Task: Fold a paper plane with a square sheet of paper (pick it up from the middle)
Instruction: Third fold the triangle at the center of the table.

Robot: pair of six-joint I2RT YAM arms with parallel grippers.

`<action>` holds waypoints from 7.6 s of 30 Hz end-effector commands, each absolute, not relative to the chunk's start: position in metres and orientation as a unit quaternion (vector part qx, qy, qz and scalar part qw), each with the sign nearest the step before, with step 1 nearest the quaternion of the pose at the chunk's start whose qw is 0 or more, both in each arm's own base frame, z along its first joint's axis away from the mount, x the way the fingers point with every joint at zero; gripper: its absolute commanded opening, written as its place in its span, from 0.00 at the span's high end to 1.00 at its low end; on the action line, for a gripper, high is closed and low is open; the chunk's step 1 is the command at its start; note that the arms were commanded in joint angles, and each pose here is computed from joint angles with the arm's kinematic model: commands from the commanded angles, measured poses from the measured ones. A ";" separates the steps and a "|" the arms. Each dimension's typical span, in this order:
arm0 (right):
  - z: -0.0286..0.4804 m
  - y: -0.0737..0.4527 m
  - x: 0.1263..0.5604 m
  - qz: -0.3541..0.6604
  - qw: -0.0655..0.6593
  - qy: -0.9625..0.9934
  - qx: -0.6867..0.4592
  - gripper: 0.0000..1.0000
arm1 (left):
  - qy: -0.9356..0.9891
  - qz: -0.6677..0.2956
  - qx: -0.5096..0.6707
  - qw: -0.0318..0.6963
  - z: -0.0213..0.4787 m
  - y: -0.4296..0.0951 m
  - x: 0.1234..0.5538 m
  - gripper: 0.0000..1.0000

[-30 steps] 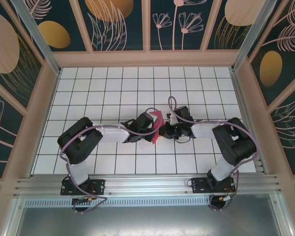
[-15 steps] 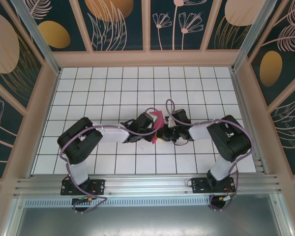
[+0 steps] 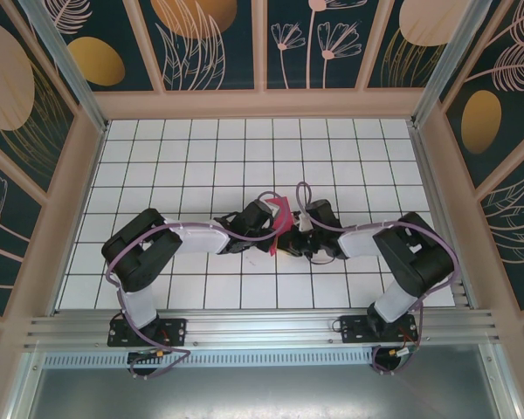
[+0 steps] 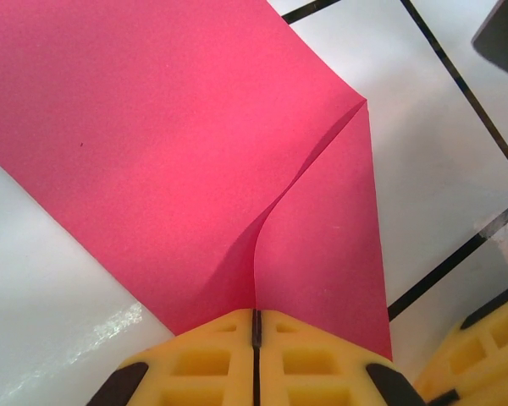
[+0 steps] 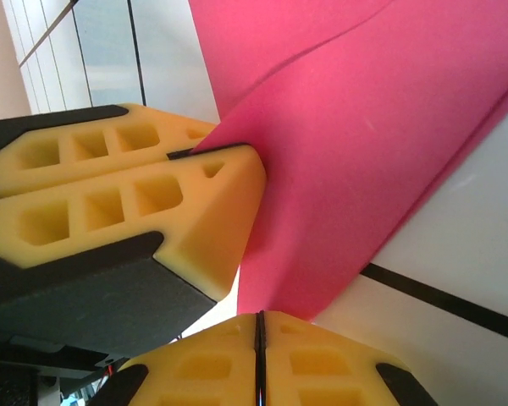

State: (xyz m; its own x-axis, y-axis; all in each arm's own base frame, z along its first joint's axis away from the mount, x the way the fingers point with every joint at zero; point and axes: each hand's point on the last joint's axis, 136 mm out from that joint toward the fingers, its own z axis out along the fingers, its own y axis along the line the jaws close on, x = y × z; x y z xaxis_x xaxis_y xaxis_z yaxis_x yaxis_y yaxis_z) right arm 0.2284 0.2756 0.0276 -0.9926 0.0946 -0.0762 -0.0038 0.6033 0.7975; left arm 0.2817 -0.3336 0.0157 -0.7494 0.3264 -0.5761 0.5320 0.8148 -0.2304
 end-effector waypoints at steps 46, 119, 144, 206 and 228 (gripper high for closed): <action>0.036 0.276 0.224 0.402 0.080 0.910 0.061 0.90 | 0.920 -0.173 0.247 0.250 0.008 -0.323 0.277 0.90; 0.026 0.265 0.308 0.386 0.106 0.912 0.086 0.94 | 0.929 -0.218 0.167 0.248 0.045 -0.340 0.305 0.96; 0.046 0.258 0.314 0.367 0.130 0.918 0.073 0.93 | 0.945 -0.165 0.174 0.224 0.001 -0.318 0.297 0.97; 0.052 0.241 0.326 0.416 0.134 0.896 0.080 0.93 | 0.956 -0.110 0.190 0.194 -0.025 -0.292 0.283 0.97; 0.006 0.221 0.348 0.339 0.122 0.926 0.114 0.93 | 0.960 -0.086 0.195 0.182 -0.037 -0.280 0.277 0.97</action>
State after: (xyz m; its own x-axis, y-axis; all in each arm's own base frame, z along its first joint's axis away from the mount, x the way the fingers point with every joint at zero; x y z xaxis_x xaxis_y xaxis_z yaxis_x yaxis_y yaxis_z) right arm 0.3374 0.2372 0.0186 -0.9541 0.2695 -0.1308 0.1003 0.6988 0.7083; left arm 0.3043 -0.3270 0.0131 -0.8003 0.2622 -0.5392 0.4402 0.8676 -0.2314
